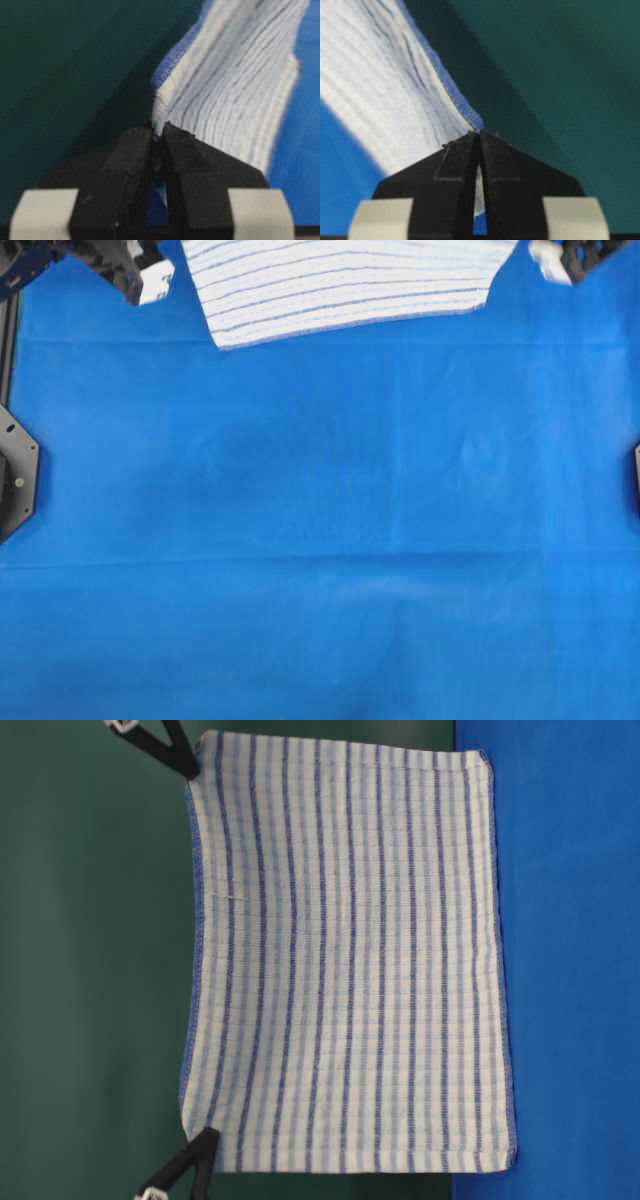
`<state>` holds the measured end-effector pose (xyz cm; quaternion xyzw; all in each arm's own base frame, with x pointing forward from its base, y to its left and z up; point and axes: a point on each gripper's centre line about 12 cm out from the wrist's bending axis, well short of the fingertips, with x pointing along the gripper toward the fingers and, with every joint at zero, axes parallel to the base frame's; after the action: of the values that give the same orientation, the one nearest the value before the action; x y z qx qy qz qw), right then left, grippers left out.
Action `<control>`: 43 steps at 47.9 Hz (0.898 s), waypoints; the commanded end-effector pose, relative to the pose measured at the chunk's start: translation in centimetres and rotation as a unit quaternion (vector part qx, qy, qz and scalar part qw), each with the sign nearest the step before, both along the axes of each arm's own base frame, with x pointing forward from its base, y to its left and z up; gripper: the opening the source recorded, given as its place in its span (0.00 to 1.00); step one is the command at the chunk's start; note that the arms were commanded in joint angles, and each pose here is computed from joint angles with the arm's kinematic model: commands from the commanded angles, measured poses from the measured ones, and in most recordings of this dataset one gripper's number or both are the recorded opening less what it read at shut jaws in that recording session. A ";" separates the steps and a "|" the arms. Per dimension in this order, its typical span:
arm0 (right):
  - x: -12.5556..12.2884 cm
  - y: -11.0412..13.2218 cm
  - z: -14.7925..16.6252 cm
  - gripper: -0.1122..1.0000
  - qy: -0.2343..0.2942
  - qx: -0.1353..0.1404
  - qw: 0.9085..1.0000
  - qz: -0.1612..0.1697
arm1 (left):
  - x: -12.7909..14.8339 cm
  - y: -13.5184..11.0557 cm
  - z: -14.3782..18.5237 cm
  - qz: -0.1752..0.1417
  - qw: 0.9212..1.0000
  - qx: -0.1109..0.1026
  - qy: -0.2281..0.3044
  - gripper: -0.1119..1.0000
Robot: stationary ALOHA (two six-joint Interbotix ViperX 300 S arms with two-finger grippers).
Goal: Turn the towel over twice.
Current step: 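Swing the held edge over toward the near side with both grippers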
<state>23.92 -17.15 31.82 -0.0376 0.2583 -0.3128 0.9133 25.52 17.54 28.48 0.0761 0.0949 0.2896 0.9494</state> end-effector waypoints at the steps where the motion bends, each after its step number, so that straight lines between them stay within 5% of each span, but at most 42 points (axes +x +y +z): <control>1: 0.0 1.8 0.7 0.12 -0.008 0.006 1.000 0.018 | 0.1 -1.2 0.7 -0.017 1.000 0.004 -0.006 0.13; 21: 1.5 11.5 -4.3 0.12 0.041 0.106 0.984 0.134 | 1.2 -9.3 -2.6 -0.151 0.986 -0.030 0.059 0.13; 30: 1.8 14.8 -7.7 0.12 0.076 0.149 0.972 0.165 | 1.2 -12.9 -7.1 -0.206 0.969 -0.075 0.111 0.13; 43: 2.5 18.2 -12.0 0.12 0.101 0.205 0.956 0.187 | 1.7 -17.9 -11.2 -0.284 0.939 -0.096 0.166 0.13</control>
<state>25.99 0.03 20.08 0.0673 0.4013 -0.0891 0.9091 26.72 0.74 17.39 0.0528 0.2597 -0.0006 0.9642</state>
